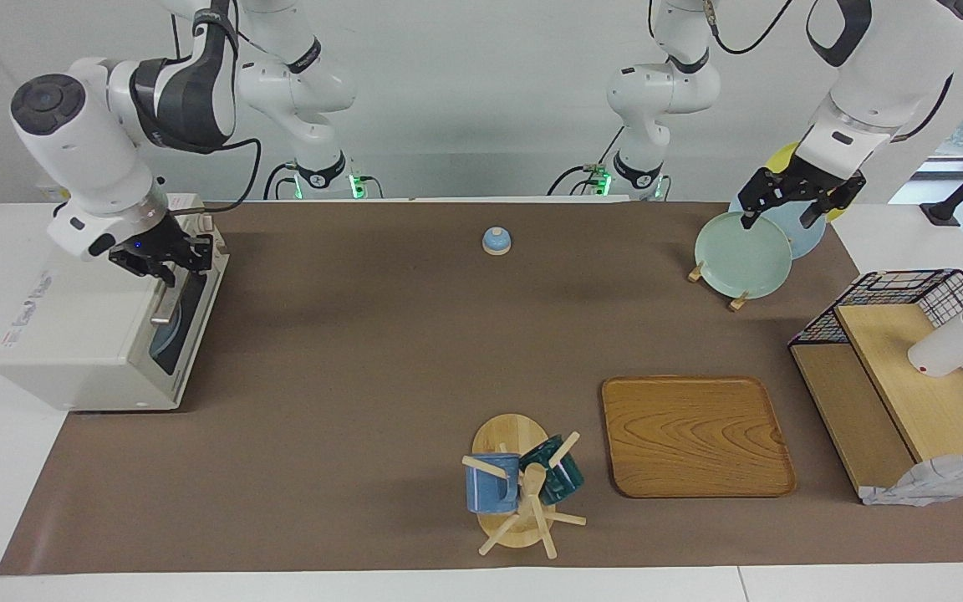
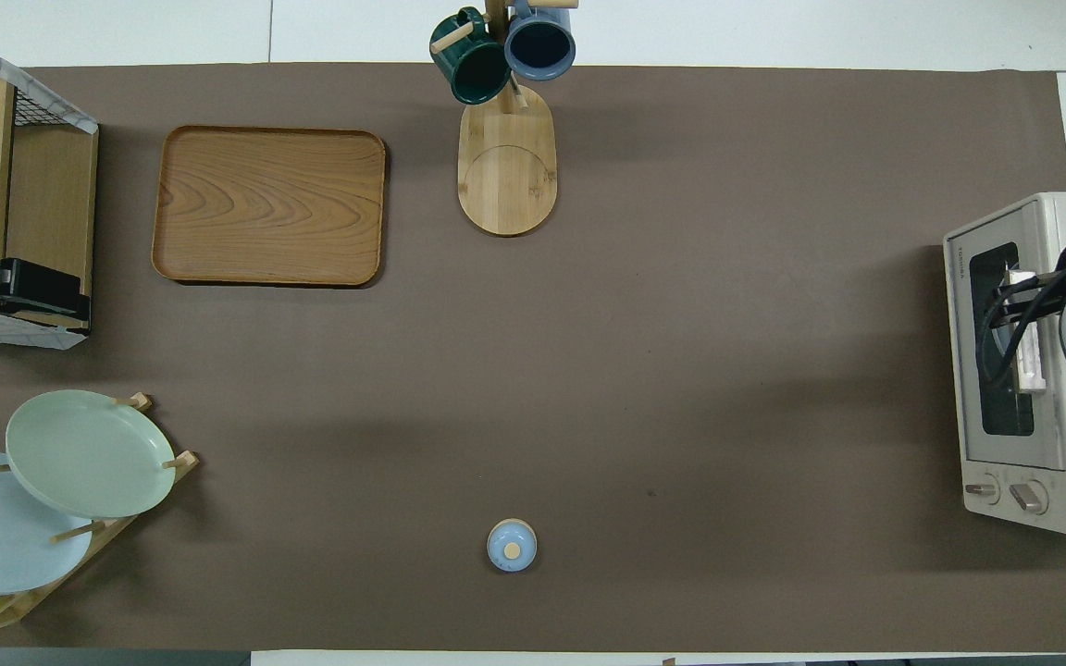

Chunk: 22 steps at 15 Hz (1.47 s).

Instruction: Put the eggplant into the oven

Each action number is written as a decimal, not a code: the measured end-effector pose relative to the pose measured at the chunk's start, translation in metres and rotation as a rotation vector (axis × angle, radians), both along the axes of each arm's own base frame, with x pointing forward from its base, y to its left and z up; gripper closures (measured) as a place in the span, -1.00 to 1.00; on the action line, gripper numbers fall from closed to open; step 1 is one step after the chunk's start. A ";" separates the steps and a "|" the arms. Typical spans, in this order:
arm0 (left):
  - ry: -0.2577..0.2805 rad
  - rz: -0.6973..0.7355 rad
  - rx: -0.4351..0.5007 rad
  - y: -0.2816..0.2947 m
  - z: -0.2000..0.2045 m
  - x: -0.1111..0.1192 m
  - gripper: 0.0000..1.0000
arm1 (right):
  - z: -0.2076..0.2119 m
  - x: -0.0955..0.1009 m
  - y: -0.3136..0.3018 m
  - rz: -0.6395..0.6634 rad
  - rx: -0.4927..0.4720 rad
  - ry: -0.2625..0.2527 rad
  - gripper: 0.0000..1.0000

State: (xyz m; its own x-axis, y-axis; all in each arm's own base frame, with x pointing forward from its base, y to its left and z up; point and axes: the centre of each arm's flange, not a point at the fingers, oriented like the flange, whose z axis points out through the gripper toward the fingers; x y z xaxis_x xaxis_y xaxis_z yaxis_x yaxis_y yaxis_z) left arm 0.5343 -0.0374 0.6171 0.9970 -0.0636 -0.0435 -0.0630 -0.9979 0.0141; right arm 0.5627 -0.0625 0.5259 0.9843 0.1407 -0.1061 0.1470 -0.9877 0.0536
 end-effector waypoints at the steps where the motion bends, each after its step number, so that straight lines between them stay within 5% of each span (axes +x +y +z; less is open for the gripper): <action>1: 0.000 0.000 0.000 0.000 0.000 0.000 -1.00 | 0.005 0.001 0.007 -0.015 0.010 0.003 -0.37; 4: 0.000 0.000 0.000 0.000 0.000 0.000 -1.00 | 0.003 0.002 0.014 -0.054 0.030 0.026 -0.97; 17: 0.000 0.000 0.000 0.000 0.000 0.000 -1.00 | 0.032 -0.009 0.008 -0.074 0.031 -0.029 -1.00; 22: 0.000 0.000 0.000 0.000 0.000 0.000 -1.00 | 0.041 -0.009 0.018 -0.193 0.030 -0.046 -1.00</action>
State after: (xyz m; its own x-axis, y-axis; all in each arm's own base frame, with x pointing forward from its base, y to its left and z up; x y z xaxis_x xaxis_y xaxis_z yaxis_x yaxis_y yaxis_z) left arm 0.5343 -0.0374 0.6171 0.9970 -0.0636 -0.0435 -0.0631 -0.9979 0.0141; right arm 0.5533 -0.0450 0.5670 0.9971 -0.0484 -0.0587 -0.0470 -0.9986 0.0258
